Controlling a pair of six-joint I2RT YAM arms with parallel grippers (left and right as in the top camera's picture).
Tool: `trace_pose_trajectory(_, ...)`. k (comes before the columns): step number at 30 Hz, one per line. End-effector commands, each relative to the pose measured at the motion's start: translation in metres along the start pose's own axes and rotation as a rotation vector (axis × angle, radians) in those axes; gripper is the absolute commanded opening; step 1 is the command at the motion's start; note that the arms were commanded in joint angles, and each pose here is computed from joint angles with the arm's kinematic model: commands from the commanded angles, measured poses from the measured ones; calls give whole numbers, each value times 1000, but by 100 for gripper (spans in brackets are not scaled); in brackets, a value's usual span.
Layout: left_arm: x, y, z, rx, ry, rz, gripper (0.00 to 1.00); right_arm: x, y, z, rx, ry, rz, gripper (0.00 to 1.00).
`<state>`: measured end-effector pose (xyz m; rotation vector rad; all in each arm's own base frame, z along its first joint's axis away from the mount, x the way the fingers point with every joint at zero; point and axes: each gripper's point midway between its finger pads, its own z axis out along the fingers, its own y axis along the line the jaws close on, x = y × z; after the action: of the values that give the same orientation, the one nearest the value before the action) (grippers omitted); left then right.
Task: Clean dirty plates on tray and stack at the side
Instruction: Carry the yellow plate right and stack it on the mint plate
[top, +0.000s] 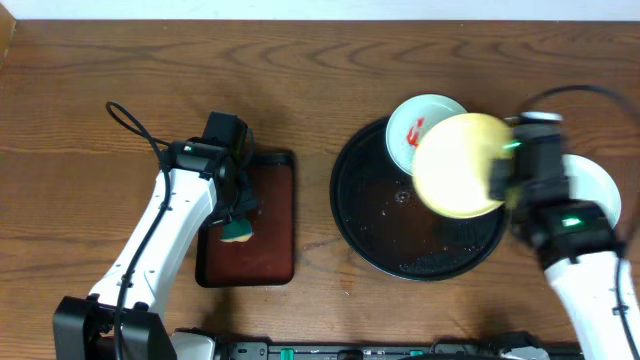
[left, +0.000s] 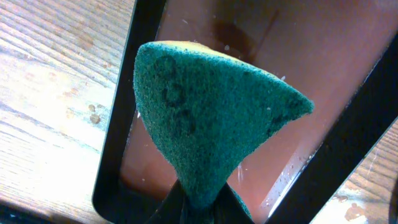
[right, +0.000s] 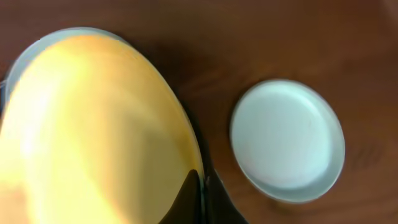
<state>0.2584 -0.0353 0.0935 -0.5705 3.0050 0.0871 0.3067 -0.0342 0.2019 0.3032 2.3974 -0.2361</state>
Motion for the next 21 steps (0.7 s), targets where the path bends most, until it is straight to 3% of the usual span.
trace_pose_trajectory(1, 0, 1, 1, -4, 5, 7, 8, -3, -22, 7, -137, 45, 234, 1)
trace_pose_trajectory(10, 0, 1, 1, -4, 6, 7, 8, 43, -151, 52, 51, 199, 741, 1)
trace_pose_trajectory(17, 1, -2, 1, 16, 14, 6, 8, 91, -202, 78, 204, 321, 895, 1)
trace_pose_trajectory(21, 1, -2, 1, 16, 14, 6, 8, 101, -199, 92, 169, 370, 908, 4)
